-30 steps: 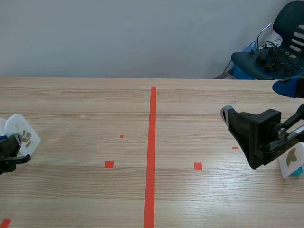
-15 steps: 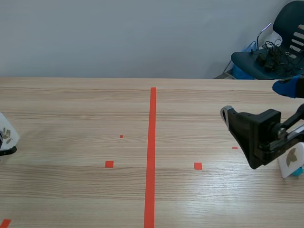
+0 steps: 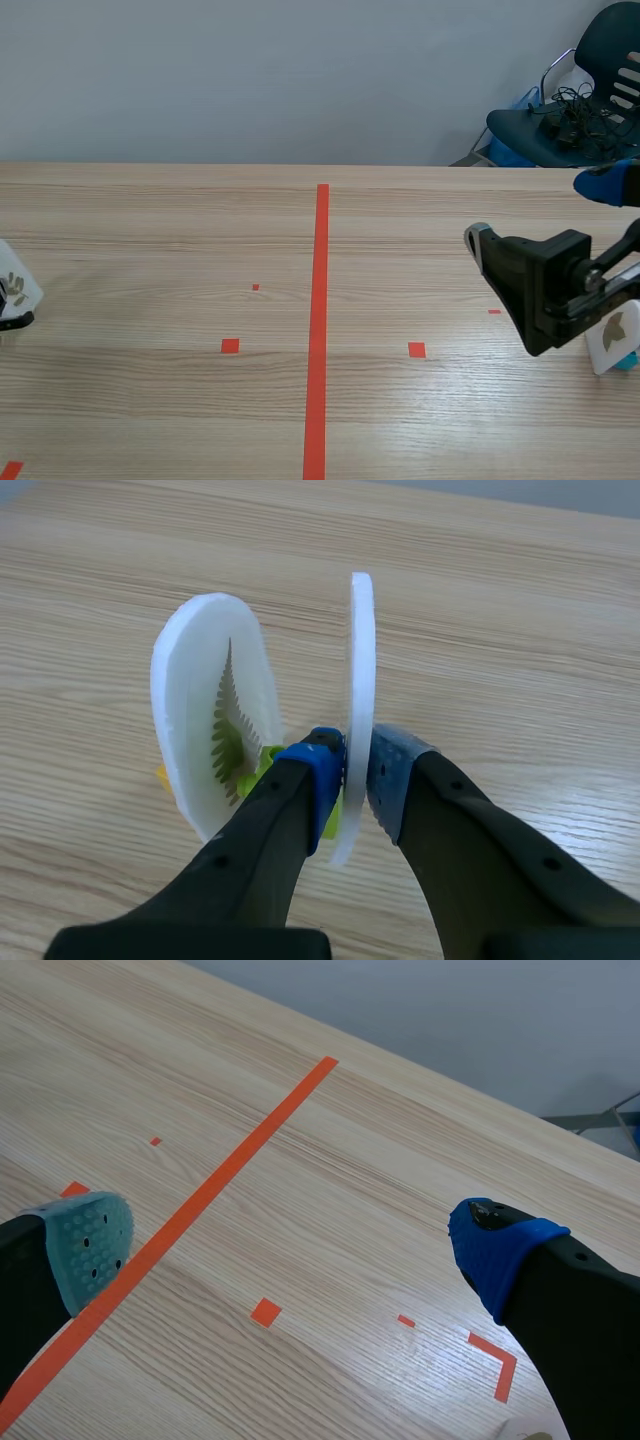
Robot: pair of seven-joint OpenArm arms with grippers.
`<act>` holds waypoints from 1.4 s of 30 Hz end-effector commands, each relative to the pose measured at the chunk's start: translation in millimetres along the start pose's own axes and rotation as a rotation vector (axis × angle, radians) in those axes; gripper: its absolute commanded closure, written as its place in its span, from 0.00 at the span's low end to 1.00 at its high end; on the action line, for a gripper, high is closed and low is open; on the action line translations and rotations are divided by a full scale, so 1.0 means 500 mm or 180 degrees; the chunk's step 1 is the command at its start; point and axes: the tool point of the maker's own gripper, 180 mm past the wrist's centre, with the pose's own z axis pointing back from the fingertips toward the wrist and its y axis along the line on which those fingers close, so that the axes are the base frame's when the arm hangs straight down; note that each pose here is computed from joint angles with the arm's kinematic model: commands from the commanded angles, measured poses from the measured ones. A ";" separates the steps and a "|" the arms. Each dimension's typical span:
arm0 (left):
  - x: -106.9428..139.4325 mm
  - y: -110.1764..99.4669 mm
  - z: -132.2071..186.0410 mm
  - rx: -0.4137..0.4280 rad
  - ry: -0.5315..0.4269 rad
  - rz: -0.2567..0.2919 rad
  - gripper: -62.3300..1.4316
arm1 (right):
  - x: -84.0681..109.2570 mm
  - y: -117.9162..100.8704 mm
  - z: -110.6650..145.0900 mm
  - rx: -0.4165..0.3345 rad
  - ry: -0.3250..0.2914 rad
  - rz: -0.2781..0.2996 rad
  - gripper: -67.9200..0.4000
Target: Do the leaf sorting experiment
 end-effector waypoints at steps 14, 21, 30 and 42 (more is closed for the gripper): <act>0.091 -0.019 0.002 -0.0351 -0.0290 -0.0208 0.30 | 0.013 -0.014 -0.001 -0.0064 -0.0077 0.0002 0.00; 0.225 -0.073 0.057 -0.0940 -0.0693 -0.0563 0.11 | 0.013 -0.014 -0.001 -0.0066 -0.0082 0.0000 0.00; 0.246 -0.270 0.197 -0.2452 -0.0580 -0.0504 0.00 | 0.018 -0.015 0.000 -0.0076 -0.0114 -0.0009 0.00; 0.228 -0.357 0.278 -0.2858 -0.0244 -0.0612 0.00 | 0.036 -0.010 0.015 -0.0067 -0.0091 -0.0037 0.00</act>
